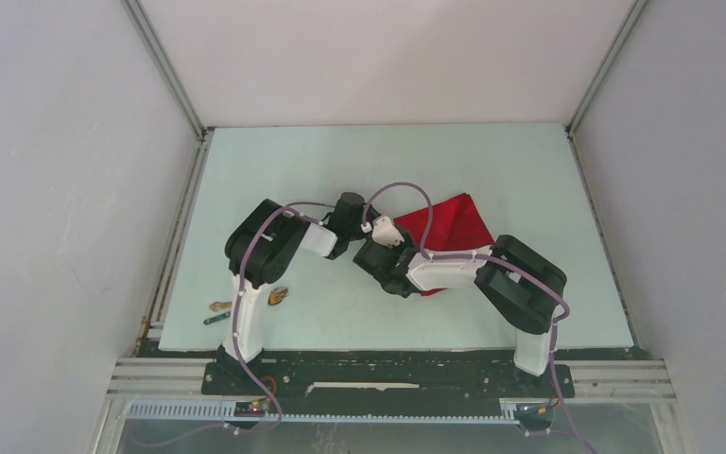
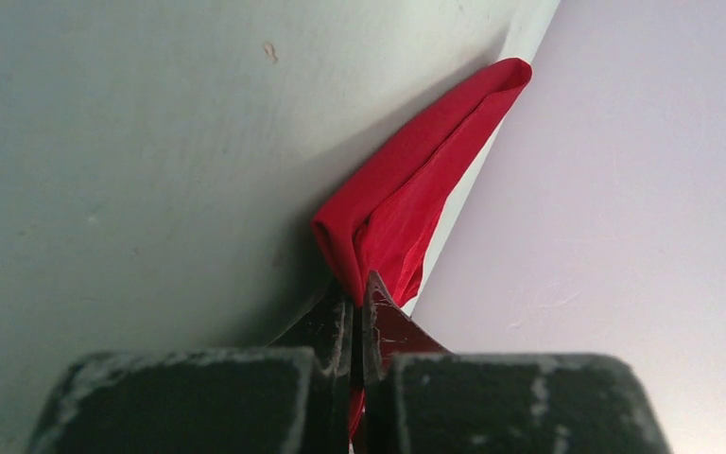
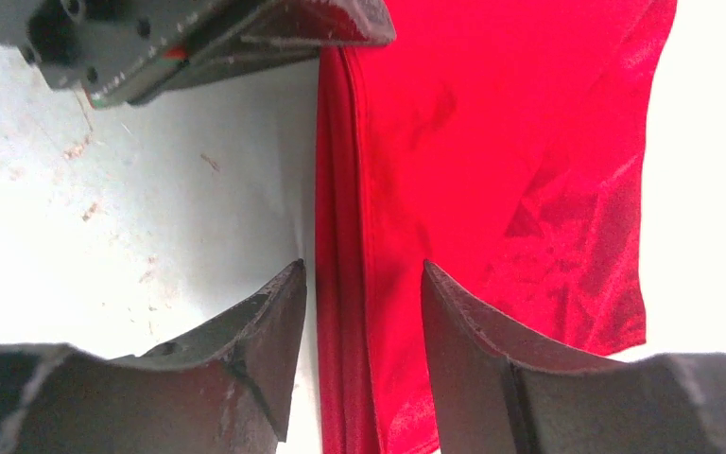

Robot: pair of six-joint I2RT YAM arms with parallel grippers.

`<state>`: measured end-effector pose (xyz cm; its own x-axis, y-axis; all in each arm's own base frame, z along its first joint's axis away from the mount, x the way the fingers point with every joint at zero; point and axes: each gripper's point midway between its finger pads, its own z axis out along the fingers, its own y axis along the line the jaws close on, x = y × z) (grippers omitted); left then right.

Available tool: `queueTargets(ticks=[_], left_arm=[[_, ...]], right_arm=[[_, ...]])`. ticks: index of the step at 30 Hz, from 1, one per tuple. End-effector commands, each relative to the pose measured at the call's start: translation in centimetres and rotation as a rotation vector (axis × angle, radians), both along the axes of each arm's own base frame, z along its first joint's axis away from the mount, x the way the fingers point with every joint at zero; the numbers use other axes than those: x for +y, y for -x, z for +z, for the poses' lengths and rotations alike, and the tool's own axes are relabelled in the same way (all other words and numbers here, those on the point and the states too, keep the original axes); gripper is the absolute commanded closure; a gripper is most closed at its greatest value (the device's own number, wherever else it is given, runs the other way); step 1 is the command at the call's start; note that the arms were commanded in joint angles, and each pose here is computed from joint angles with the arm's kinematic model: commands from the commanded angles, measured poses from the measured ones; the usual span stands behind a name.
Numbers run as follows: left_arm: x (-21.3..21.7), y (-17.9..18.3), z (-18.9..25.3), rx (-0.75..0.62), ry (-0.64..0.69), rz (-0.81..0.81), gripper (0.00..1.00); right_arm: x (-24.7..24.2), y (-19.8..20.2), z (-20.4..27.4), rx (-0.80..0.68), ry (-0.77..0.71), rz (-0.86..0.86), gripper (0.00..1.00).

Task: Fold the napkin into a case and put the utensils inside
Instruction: Pick up the upper triangle-folded napkin from the center of the board.

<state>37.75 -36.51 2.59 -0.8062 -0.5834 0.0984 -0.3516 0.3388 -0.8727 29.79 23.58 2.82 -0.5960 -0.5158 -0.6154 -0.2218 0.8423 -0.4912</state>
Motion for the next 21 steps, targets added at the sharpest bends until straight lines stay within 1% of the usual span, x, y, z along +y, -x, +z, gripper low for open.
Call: queueTargets(ticks=[1,5,10,14,18,21], left_arm=[[-0.4,-0.7,1.0,-0.025,0.036,-0.001,1.00],[-0.3,-0.7,0.9,-0.022,0.035,0.001,1.00],[-0.3,-0.8,1.0,-0.026,0.037,0.002,1.00],[-0.3,-0.8,0.9,-0.024,0.035,0.003,1.00],[-0.3,-0.8,0.8,-0.025,0.035,0.004,1.00],[-0.3,-0.8,0.8,-0.024,0.035,0.003,1.00]], right_arm=[[-1.3,1.5,-0.5,-0.003,0.046,-0.056,0.46],[-1.7,2.5,-0.6,0.008,0.053,-0.060,0.55],[-2.3,3.5,-0.8,0.021,0.062,-0.072,0.63],[-2.6,4.1,-0.7,0.020,0.073,-0.081,0.64],[-2.7,4.5,-0.7,0.023,0.072,-0.086,0.61],[-2.7,4.8,-0.8,0.027,0.079,-0.086,0.63]])
